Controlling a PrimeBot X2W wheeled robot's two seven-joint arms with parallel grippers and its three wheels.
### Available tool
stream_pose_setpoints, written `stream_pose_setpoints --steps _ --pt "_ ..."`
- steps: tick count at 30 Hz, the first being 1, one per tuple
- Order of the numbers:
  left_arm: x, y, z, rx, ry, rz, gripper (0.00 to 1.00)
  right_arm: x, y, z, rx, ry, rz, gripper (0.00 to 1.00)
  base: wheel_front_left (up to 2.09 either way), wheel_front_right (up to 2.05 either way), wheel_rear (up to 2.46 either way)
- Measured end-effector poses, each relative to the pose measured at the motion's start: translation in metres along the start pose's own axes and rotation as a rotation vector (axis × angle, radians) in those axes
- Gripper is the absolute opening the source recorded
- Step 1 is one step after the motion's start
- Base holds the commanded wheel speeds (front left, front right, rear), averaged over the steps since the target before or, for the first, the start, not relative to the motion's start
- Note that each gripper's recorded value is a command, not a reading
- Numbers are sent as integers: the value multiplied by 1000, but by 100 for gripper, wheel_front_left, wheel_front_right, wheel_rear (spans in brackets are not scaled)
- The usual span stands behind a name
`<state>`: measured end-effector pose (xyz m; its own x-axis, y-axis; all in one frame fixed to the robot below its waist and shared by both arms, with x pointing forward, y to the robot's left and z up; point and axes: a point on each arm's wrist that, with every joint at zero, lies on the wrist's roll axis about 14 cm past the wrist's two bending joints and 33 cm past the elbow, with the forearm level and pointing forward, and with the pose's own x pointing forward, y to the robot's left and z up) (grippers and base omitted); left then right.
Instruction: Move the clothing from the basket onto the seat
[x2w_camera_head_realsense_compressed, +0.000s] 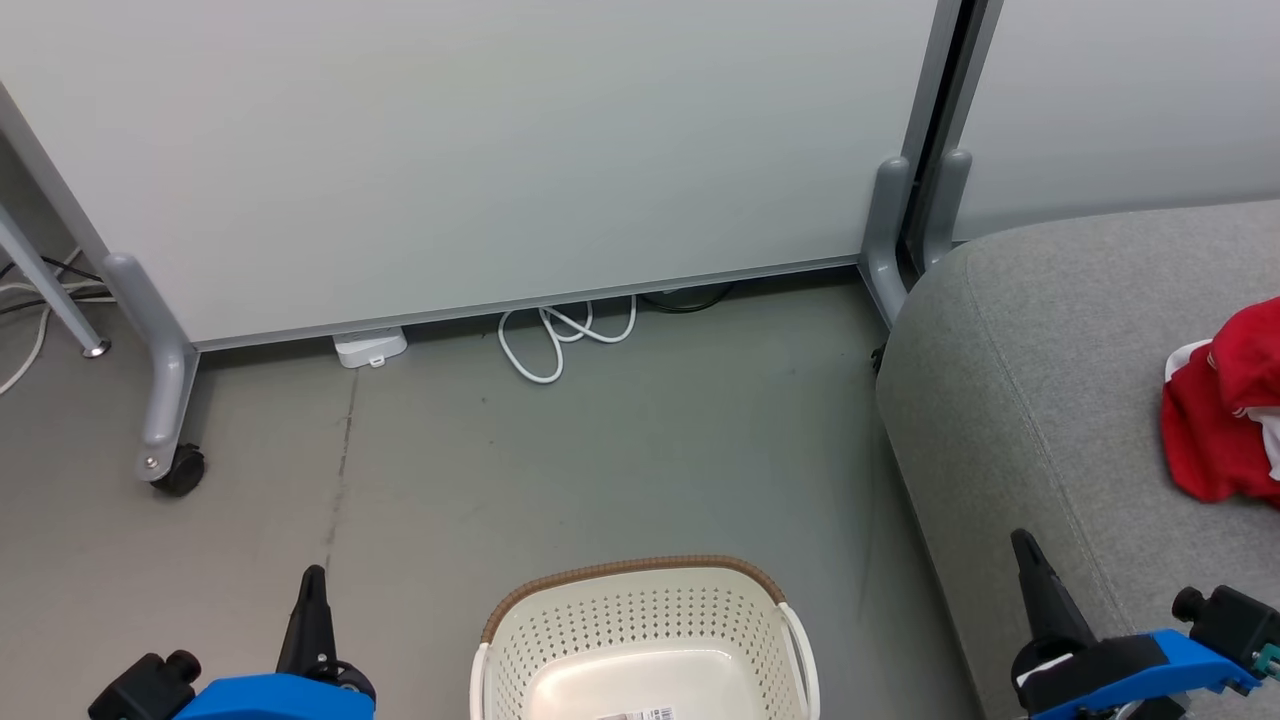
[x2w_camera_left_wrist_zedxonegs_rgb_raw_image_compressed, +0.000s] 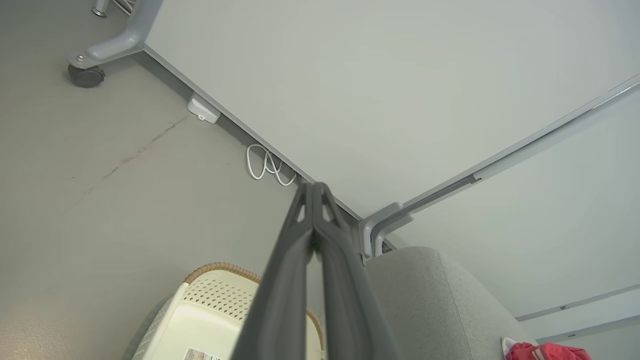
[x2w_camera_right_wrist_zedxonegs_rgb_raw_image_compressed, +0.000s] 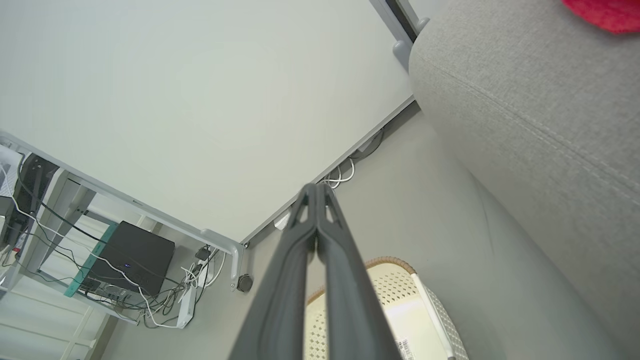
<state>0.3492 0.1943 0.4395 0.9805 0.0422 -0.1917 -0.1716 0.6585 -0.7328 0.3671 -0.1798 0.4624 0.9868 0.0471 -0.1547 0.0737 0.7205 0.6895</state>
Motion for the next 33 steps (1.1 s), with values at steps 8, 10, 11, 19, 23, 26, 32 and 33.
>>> stream_pose_setpoints --steps 8,10,11,19,23,26,32,33 --pt "4 -4 6 -94 -9 -6 0 3 2 6 104 -18 7 0 0 0 0" --pt "5 -5 8 -116 -11 -11 0 3 2 7 127 -18 7 0 0 0 0" --pt "5 -6 9 -128 -13 -13 0 3 2 7 138 -20 7 0 0 0 0" --pt "8 -10 13 -212 -15 -25 0 5 4 12 234 -32 15 0 0 0 0" --pt "10 -14 16 -252 -18 -36 0 6 5 15 277 -39 23 0 0 0 0" --pt "11 -15 17 -280 -18 -41 0 7 6 17 308 -41 27 0 0 0 0" --pt "13 -19 21 -336 -22 -53 0 7 7 20 370 -49 33 0 0 0 0" --pt "14 -19 22 -344 -22 -55 0 7 7 20 378 -51 34 0 0 0 0"
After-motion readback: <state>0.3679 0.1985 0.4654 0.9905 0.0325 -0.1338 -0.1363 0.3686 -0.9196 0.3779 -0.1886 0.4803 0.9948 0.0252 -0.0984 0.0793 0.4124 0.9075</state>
